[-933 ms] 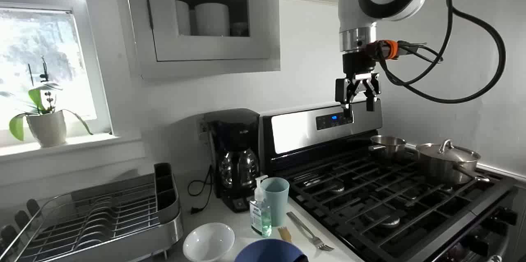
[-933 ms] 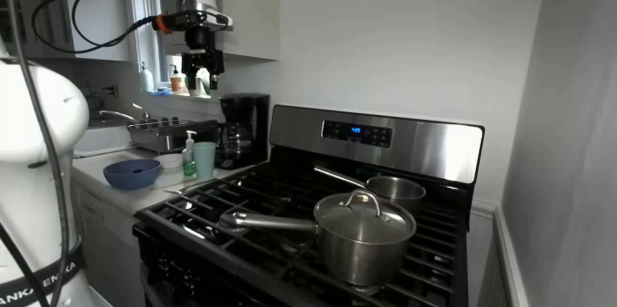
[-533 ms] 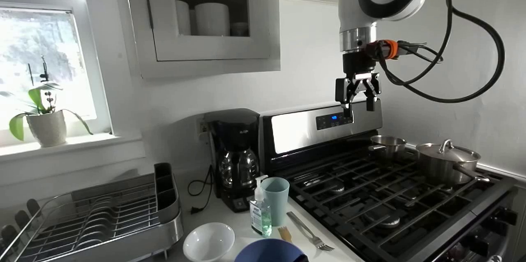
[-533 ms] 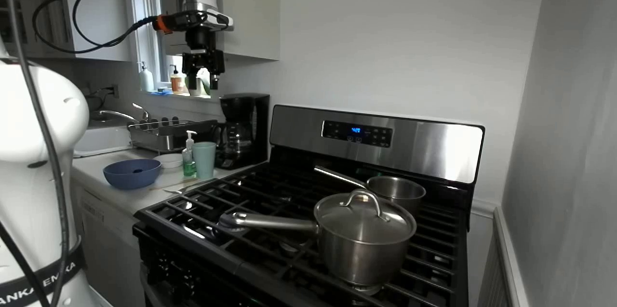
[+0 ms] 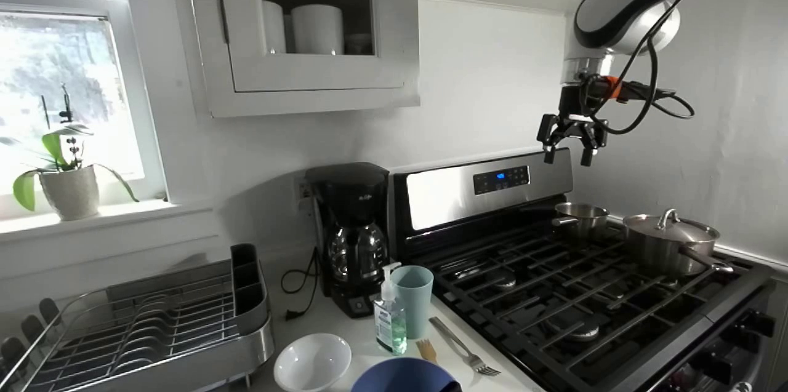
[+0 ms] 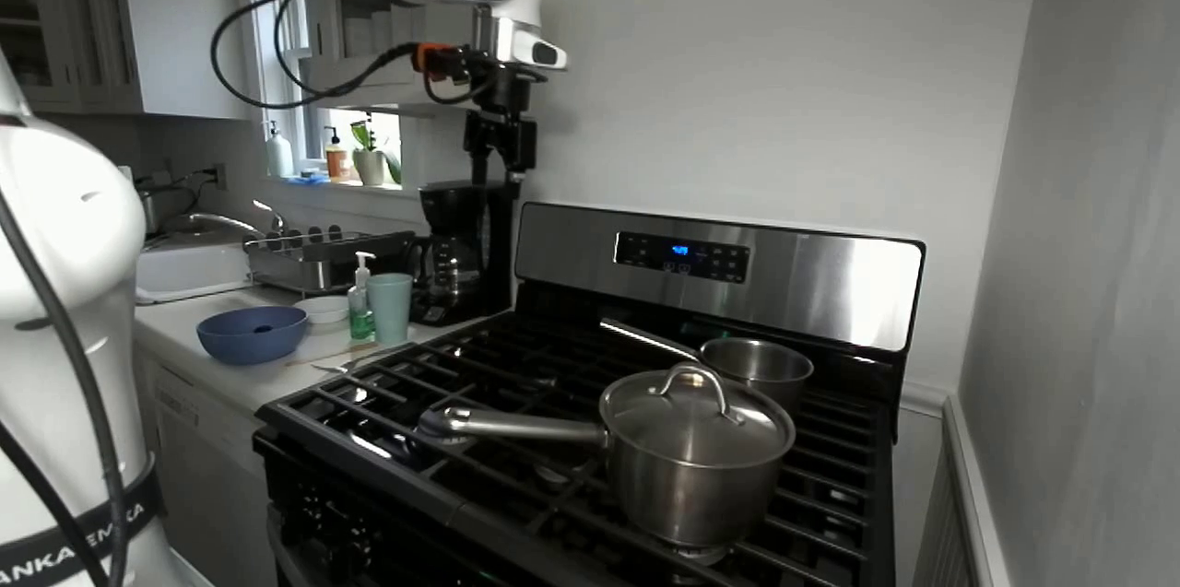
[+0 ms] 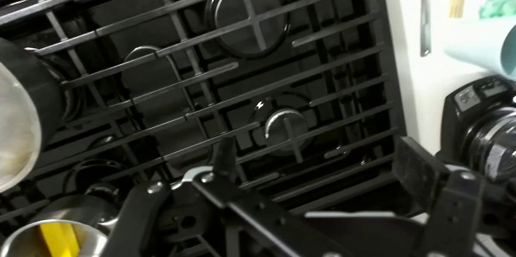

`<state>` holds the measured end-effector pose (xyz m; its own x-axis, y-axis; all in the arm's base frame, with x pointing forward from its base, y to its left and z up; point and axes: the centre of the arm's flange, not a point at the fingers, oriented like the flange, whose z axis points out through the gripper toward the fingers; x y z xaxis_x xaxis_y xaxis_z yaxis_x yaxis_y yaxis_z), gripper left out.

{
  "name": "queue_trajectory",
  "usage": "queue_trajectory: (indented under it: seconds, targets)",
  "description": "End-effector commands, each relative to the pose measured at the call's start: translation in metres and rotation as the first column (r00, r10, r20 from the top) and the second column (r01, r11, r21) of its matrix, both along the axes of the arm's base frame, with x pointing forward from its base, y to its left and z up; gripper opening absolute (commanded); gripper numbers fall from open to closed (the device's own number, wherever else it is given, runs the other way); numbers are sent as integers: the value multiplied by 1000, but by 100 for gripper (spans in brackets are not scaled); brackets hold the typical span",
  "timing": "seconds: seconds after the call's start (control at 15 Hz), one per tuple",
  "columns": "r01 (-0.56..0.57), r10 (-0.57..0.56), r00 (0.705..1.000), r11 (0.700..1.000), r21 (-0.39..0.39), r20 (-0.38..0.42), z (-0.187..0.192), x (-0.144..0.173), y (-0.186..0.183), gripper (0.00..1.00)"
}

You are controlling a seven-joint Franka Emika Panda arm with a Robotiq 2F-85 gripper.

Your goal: Press a button on the stove

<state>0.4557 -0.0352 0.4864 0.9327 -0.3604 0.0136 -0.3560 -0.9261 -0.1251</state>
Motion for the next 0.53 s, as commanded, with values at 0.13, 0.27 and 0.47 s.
queue_trajectory:
  seconds: [0.13,0.27,0.47]
  targets:
    - [148,-156,982,986,77,109,-36,-12,-122,100]
    - [196,-209,968,975,104,137,-46,-11,-154,100]
    - [271,-301,937,947,173,178,-61,2,-186,100]
